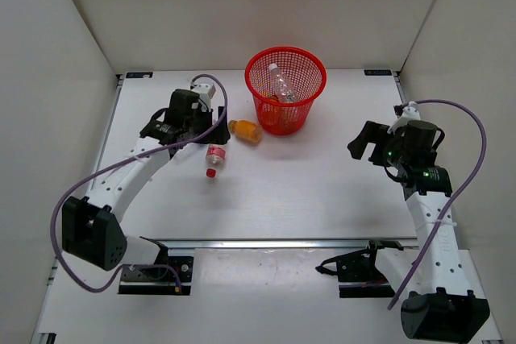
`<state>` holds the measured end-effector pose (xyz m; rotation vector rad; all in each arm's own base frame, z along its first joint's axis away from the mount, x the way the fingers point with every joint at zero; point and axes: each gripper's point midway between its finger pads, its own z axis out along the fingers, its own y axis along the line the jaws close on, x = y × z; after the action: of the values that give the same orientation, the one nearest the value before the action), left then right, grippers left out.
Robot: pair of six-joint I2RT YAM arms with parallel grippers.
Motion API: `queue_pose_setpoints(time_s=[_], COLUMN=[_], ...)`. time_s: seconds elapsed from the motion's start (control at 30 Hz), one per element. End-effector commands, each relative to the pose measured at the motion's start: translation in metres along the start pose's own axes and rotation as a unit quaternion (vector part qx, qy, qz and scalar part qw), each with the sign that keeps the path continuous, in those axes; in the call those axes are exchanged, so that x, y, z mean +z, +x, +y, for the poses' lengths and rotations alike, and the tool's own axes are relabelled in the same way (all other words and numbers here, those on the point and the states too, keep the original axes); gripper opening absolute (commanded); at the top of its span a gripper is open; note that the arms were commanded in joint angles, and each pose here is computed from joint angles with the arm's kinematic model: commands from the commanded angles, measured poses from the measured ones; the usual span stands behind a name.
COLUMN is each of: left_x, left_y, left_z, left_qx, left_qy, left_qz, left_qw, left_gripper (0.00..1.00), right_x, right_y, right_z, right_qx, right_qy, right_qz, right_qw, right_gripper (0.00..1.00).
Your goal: Put the plastic bottles in the bin
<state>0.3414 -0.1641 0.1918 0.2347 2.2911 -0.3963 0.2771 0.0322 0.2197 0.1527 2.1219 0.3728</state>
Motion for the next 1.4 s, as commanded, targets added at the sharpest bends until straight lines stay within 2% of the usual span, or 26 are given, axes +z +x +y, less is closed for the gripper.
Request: queue_pose_setpoints(time_s=[0.0, 0.1, 0.57, 0.67, 0.77, 0.8, 0.87, 0.93, 1.1, 1.23, 1.37], left_x=[0.033, 0.055, 0.109, 0.121, 0.126, 0.125, 0.121, 0.108, 0.070, 0.024, -0.009], left_y=[0.027, 0.044, 0.091, 0.093, 0.094, 0.091, 0.089, 0.076, 0.068, 0.013, -0.075], left_z=[0.016, 0.031, 0.034, 0.039, 0.043, 0.042, 0.041, 0.040, 0.027, 0.001, -0.052], left_qx=[-0.031, -0.026, -0.029, -0.021, -0.015, -0.018, -0.022, -0.020, -0.014, -0.019, -0.002], left_qy=[-0.017, -0.052, -0.034, -0.054, -0.065, -0.061, -0.054, -0.054, -0.045, -0.022, 0.067], left_qz=[0.050, 0.073, 0.108, 0.119, 0.127, 0.123, 0.117, 0.087, 0.059, -0.031, -0.151], left_qw=[0.998, 0.996, 0.993, 0.991, 0.990, 0.990, 0.991, 0.995, 0.997, 0.999, 0.986], left_gripper=[0.99, 0.99, 0.98, 0.96, 0.88, 0.78, 0.64, 0.55, 0.35, 0.31, 0.36], right_x=[-0.004, -0.004, 0.003, 0.003, 0.002, 0.002, 0.001, 0.003, 0.000, -0.001, 0.003], right_y=[-0.001, 0.001, 0.028, 0.031, 0.029, 0.027, 0.030, 0.034, 0.034, 0.038, 0.044], right_z=[0.002, 0.002, -0.008, -0.011, -0.010, -0.009, -0.008, -0.008, -0.012, -0.010, -0.003], right_qx=[-0.003, -0.001, 0.043, 0.043, 0.043, 0.044, 0.046, 0.045, 0.029, 0.020, 0.008], right_qy=[-0.007, -0.008, 0.004, 0.012, 0.012, 0.009, 0.006, 0.007, 0.019, 0.012, 0.001], right_qz=[-0.011, -0.011, 0.022, 0.030, 0.029, 0.024, 0.032, 0.038, 0.040, 0.045, 0.052], right_qw=[1.000, 1.000, 0.999, 0.999, 0.999, 0.999, 0.998, 0.998, 0.999, 0.999, 0.999], right_gripper=[0.94, 0.93, 0.94, 0.95, 0.96, 0.96, 0.95, 0.97, 0.97, 0.98, 0.98])
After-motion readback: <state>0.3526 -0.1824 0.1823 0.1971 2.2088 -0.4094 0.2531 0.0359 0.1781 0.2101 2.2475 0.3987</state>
